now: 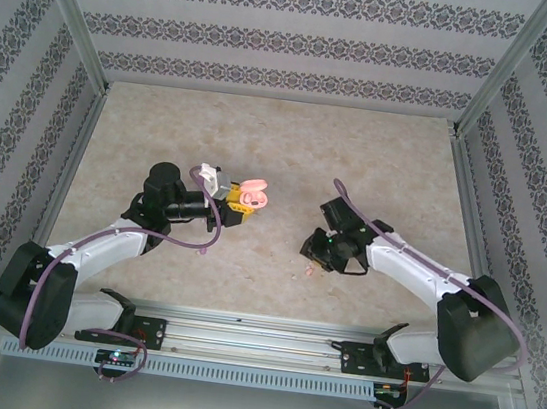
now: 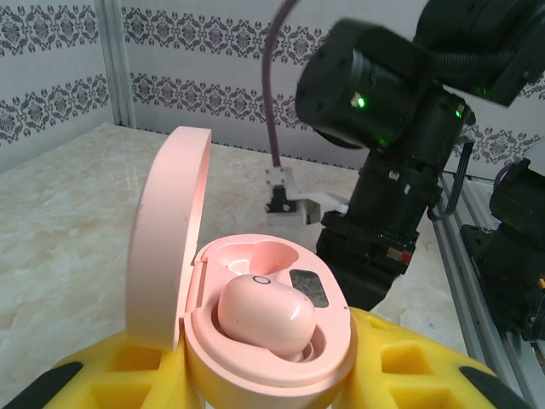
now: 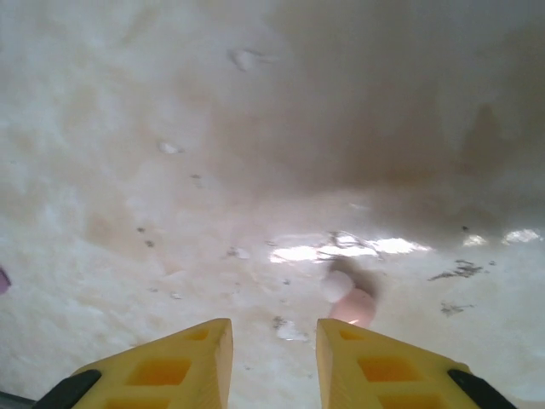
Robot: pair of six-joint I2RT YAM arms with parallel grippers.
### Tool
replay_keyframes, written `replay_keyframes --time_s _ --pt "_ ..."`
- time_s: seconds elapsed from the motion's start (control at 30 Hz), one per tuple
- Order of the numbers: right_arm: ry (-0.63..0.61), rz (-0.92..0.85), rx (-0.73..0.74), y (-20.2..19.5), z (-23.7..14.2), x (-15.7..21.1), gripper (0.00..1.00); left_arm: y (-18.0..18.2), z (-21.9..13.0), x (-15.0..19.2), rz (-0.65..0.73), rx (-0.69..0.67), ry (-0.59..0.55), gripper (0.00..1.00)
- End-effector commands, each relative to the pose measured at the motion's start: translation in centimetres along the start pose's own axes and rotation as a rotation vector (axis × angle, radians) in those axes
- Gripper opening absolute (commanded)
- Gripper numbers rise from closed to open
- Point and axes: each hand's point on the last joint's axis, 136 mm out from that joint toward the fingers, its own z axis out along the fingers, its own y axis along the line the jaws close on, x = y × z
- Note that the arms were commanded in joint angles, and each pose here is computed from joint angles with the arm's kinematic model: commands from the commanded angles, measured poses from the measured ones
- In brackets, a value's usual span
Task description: Insert the wireless bluetooth earbuds into the charging case
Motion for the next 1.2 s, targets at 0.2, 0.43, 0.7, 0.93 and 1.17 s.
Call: replay_keyframes --time_s 0.2,0.43,0.7,0.93,1.17 --pt "0.217 -0.451 0.218 0.9 1.0 1.1 0.19 -0.7 -0.2 -0.6 0.022 0.007 -0.018 0.14" --pt "0.333 -0.496 0.316 -0.5 2.7 1.6 0.16 -1.0 -0.7 -0.4 0.027 -0.011 0.005 0.14" --pt "0.371 -0.456 0.364 -2.6 3.3 1.1 0.16 -1.2 -0.9 -0.6 0.031 -0.011 0.009 0.14" --pt "0.344 -0.381 0.364 -3.7 3.0 0.2 0.16 -1.1 -0.8 -0.6 0.034 -0.013 0.009 0.14" --pt "0.335 -0.313 0.372 -4.8 2.5 0.0 0.17 -1.1 -0.9 -0.5 0.029 -0.014 0.009 0.14"
